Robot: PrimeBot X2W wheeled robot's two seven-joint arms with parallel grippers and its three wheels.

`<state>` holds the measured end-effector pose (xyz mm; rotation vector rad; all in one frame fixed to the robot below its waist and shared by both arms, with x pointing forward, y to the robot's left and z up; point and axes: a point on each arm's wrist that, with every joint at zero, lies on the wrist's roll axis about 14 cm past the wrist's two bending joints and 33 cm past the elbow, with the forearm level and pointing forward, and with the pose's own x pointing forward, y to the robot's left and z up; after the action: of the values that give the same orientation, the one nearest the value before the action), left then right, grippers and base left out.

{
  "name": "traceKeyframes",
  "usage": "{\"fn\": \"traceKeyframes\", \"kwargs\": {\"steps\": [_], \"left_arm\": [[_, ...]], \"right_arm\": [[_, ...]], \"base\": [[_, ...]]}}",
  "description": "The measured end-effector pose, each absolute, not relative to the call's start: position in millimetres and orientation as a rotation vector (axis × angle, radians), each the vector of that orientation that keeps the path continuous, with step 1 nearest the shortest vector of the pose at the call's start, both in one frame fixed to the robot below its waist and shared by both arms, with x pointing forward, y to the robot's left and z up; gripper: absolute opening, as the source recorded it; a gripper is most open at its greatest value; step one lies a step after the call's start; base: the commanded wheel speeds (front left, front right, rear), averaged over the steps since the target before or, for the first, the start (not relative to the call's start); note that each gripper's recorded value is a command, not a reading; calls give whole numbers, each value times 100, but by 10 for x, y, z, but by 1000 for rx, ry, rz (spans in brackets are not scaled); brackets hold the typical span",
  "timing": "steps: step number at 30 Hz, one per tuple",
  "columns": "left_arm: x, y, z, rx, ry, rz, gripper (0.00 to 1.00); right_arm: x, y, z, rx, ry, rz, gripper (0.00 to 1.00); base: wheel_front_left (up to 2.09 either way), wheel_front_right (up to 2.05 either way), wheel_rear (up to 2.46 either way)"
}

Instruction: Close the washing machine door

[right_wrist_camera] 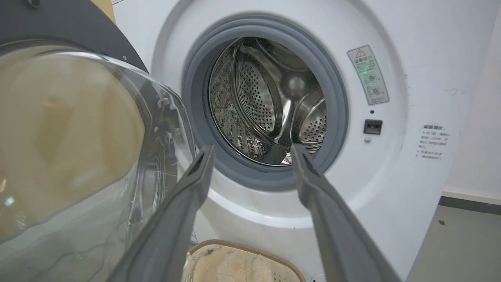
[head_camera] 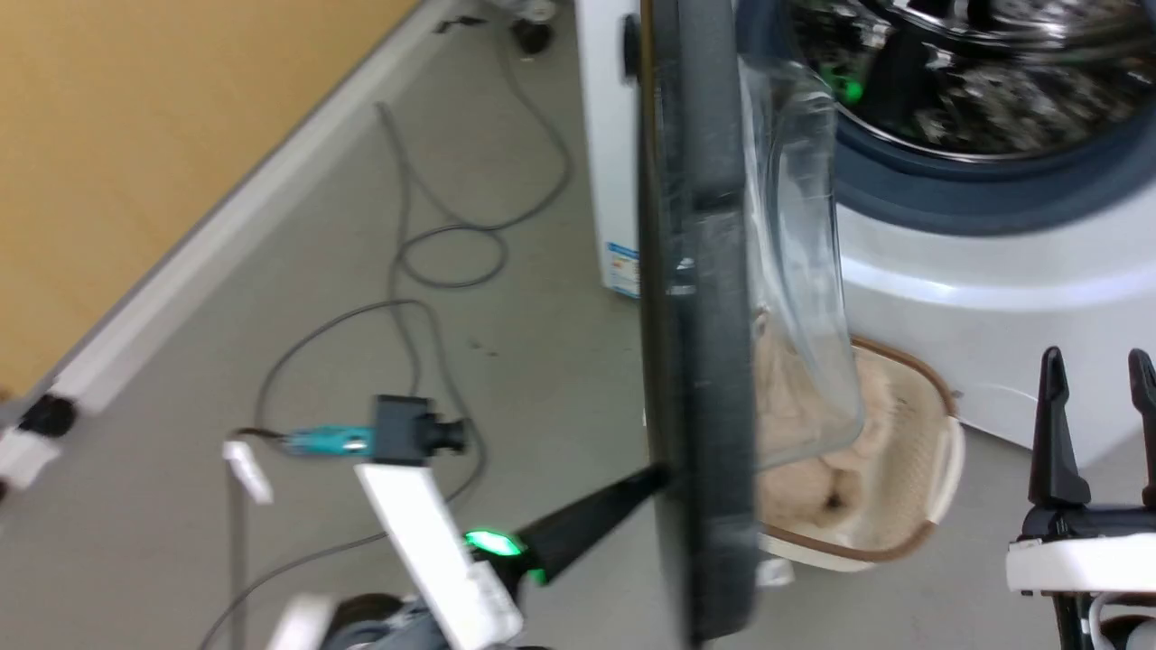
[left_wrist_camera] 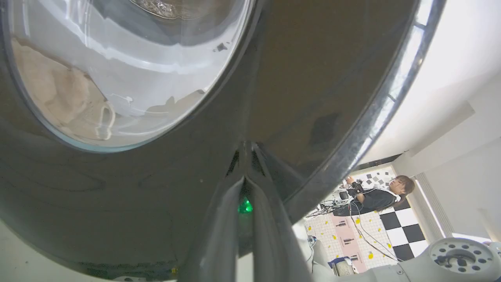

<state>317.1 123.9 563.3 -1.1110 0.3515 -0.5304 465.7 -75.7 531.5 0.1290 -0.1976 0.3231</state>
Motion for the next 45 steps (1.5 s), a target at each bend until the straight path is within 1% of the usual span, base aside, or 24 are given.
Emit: {"fn": "traceKeyframes", "kwargs": {"steps": [3, 8, 15, 20, 23, 27, 29, 32, 35, 39, 41, 44, 45], "left_arm": [[3296, 943, 5648, -1171, 367, -604, 0], [3447, 484, 5533, -1213, 450, -688, 0], [3645, 50, 5393, -1270, 513, -726, 0], [3654, -209, 5326, -1278, 550, -753, 0], [3669, -236, 5369, -1269, 514, -747, 0], [3723, -114, 5553, -1217, 391, -733, 0], [3748, -27, 5632, -1153, 319, -722, 0], [3846, 240, 5690, -1010, 165, -648, 0], [3982, 643, 5655, -780, -3, -538, 0], [4189, 1285, 5580, -464, -106, -307, 0], [4252, 1570, 5802, -302, -206, -196, 0], [4233, 1816, 6055, -137, -313, -76, 0], [4204, 1886, 6111, -99, -338, -39, 4]], "right_arm": [[4626, -891, 5336, 122, -203, 292, 100], [4531, -1211, 5345, 102, -203, 214, 100], [4364, -1716, 5384, 73, -209, 84, 100], [4228, -1953, 5363, 71, -197, 20, 100], [4169, -2024, 5403, 82, -207, 0, 100], [4120, -2055, 5471, 86, -225, -8, 100], [4105, -2063, 5511, 86, -235, -10, 100], [4090, -2074, 5558, 90, -249, -13, 100], [4081, -2091, 5606, 91, -263, -18, 100], [4082, -2096, 5712, 89, -295, -18, 100], [4089, -2091, 5765, 87, -312, -16, 100], [4108, -2066, 5871, 84, -343, -9, 100], [4118, -2063, 5922, 87, -359, -8, 100]], "base": [[0, 0, 0], [0, 0, 0], [0, 0, 0], [0, 0, 0], [0, 0, 0], [0, 0, 0], [0, 0, 0], [0, 0, 0], [0, 0, 0], [0, 0, 0], [0, 0, 0], [0, 0, 0], [0, 0, 0]]}}
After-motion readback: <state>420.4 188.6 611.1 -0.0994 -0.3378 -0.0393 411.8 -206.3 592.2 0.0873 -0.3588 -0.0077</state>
